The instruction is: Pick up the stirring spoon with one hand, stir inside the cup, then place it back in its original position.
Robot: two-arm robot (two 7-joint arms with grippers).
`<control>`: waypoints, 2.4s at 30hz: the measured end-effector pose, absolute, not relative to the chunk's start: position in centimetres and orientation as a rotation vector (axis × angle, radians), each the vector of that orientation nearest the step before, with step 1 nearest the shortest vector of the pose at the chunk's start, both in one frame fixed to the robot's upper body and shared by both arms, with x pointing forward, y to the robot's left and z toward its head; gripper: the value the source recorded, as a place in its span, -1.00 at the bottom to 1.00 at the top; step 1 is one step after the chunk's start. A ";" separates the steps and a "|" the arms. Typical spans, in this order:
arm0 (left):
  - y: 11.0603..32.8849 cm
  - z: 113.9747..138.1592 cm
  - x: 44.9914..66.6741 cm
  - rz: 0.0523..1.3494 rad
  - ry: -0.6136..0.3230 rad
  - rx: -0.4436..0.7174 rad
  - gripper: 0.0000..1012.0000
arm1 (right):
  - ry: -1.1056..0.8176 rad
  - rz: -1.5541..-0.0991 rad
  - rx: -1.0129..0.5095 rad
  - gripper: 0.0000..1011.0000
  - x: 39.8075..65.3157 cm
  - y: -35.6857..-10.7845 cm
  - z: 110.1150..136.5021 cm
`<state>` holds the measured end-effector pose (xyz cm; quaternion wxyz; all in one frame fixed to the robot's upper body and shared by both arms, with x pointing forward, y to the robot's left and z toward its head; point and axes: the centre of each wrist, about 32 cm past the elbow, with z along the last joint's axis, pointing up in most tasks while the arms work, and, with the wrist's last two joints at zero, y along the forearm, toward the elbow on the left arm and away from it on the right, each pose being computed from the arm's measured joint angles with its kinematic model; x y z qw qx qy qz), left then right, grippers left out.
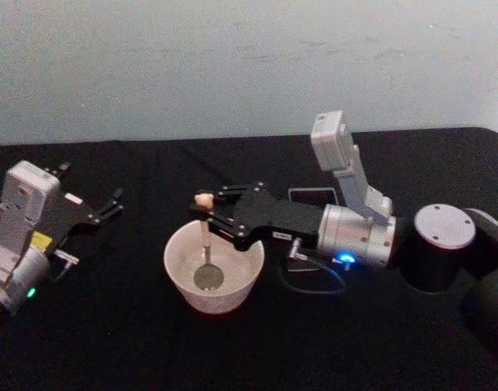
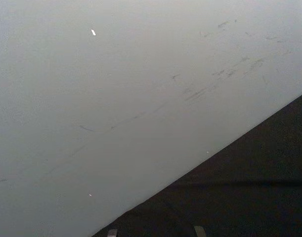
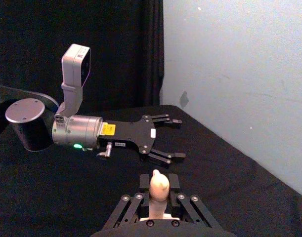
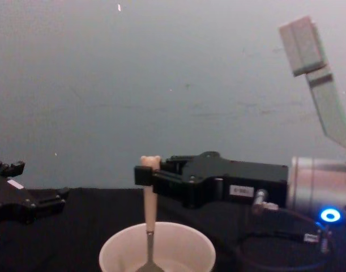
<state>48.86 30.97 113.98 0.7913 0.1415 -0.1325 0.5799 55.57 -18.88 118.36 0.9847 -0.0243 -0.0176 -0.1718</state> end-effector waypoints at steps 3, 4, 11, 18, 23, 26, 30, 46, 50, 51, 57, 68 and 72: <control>31.0 114.0 48.9 1.248 -0.285 0.304 0.98 | -0.027 -0.338 -0.050 -0.57 55.8 -18.1 118.2; 31.0 114.0 48.9 1.248 -0.285 0.304 0.98 | -0.023 -0.335 -0.051 -0.57 55.9 -17.8 118.1; 31.0 114.0 48.9 1.248 -0.285 0.304 0.98 | -0.023 -0.352 -0.052 -0.57 56.6 -16.4 117.9; 31.0 114.0 48.9 1.248 -0.285 0.304 0.98 | -0.029 -0.413 -0.037 -0.57 57.7 -16.2 118.1; 31.0 114.0 48.9 1.248 -0.285 0.304 0.98 | -0.034 -0.451 -0.033 -0.57 58.3 -16.5 118.3; 31.0 114.0 48.9 1.248 -0.285 0.304 0.98 | -0.036 -0.470 -0.034 -0.57 58.5 -17.0 118.4; 31.0 114.0 48.9 1.248 -0.285 0.305 0.98 | -0.038 -0.488 -0.036 -0.57 58.5 -17.8 118.5; 31.0 114.0 48.9 1.248 -0.285 0.304 0.98 | -0.041 -0.455 -0.072 -0.57 56.0 -20.6 118.6; 31.0 114.0 48.9 1.248 -0.285 0.304 0.98 | -0.027 -0.409 -0.071 -0.57 55.2 -20.3 118.4; 31.0 114.0 48.9 1.248 -0.285 0.304 0.98 | -0.025 -0.400 -0.070 -0.57 55.0 -20.2 118.4; 31.0 114.0 48.9 1.248 -0.285 0.304 0.98 | -0.012 -0.353 -0.066 -0.57 54.5 -19.3 118.3; 31.0 114.0 48.9 1.248 -0.285 0.304 0.98 | 0.007 -0.382 -0.070 -0.57 55.3 -16.6 117.6; 31.0 114.0 48.9 1.248 -0.285 0.304 0.98 | 0.007 -0.416 -0.063 -0.57 55.9 -16.3 117.6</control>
